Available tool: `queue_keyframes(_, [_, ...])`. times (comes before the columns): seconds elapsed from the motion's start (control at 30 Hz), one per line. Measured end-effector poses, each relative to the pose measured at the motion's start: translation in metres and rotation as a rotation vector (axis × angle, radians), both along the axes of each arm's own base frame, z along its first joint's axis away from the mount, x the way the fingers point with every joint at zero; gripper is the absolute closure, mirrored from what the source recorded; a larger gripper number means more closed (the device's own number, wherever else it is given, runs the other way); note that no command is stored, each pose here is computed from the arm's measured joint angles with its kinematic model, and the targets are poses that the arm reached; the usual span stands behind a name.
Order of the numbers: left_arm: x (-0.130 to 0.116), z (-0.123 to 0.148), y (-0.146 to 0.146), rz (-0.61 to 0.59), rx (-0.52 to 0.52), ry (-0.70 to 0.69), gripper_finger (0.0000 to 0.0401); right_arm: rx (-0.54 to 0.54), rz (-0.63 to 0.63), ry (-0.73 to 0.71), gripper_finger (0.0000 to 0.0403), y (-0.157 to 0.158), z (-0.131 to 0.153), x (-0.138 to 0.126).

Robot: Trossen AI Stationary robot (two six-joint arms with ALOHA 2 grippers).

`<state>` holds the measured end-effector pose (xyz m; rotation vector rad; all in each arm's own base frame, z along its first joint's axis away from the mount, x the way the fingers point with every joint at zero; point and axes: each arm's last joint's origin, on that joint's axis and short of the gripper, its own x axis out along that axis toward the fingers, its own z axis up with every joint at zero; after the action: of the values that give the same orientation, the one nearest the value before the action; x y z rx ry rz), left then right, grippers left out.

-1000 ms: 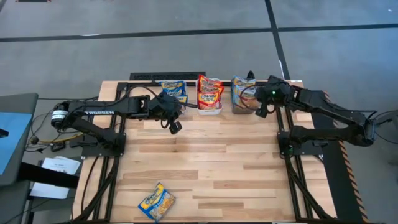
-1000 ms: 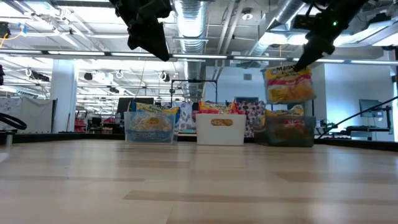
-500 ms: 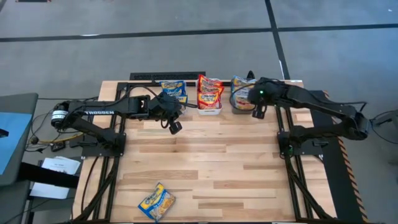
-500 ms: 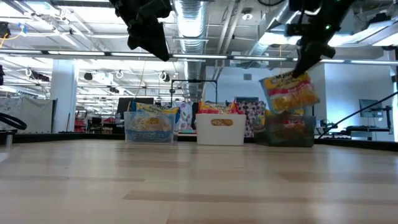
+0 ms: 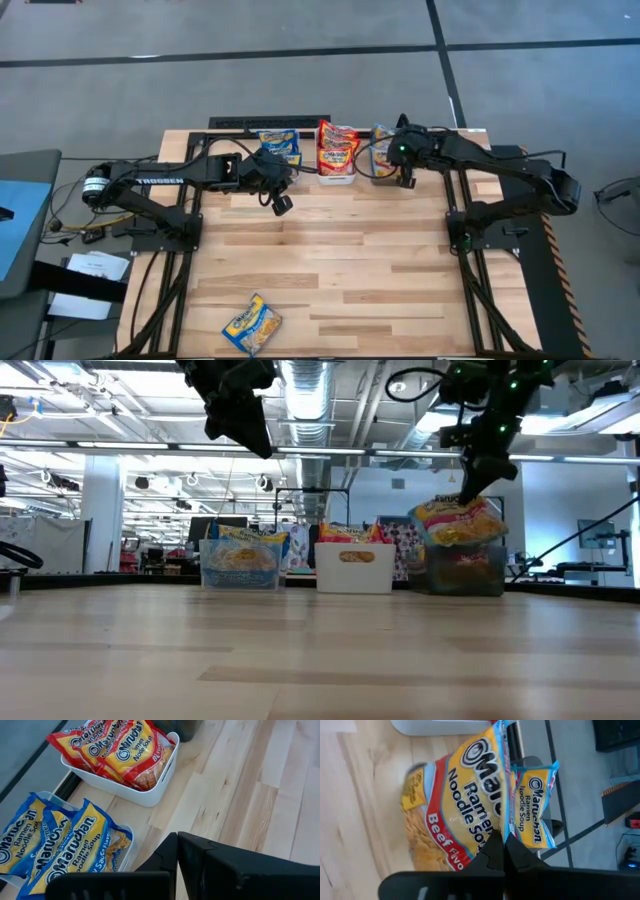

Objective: Sort Maruchan noodles
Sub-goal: Put the light blue noodle pack into the black bin

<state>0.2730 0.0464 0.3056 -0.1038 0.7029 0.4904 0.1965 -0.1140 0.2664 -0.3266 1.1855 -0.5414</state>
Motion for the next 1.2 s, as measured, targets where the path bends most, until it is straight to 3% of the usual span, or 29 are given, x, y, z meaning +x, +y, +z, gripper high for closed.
queue_keyframes(0.17, [0.0000, 0.0000, 0.0000, 0.000, 0.000, 0.000, 0.0401, 0.035, -0.041, 0.012, 0.0400, -0.0030, -0.0085, 0.0048])
queue_keyframes(0.57, [0.0000, 0.0000, 0.0000, 0.000, 0.000, 0.000, 0.0401, -0.012, -0.056, 0.027, 0.0338, 0.0015, -0.0061, 0.0043])
queue_keyframes(1.2, [0.0002, 0.0002, 0.0000, 0.005, -0.005, -0.006, 0.0401, -0.032, -0.115, 0.029, 0.0290, 0.0021, -0.0037, -0.0011])
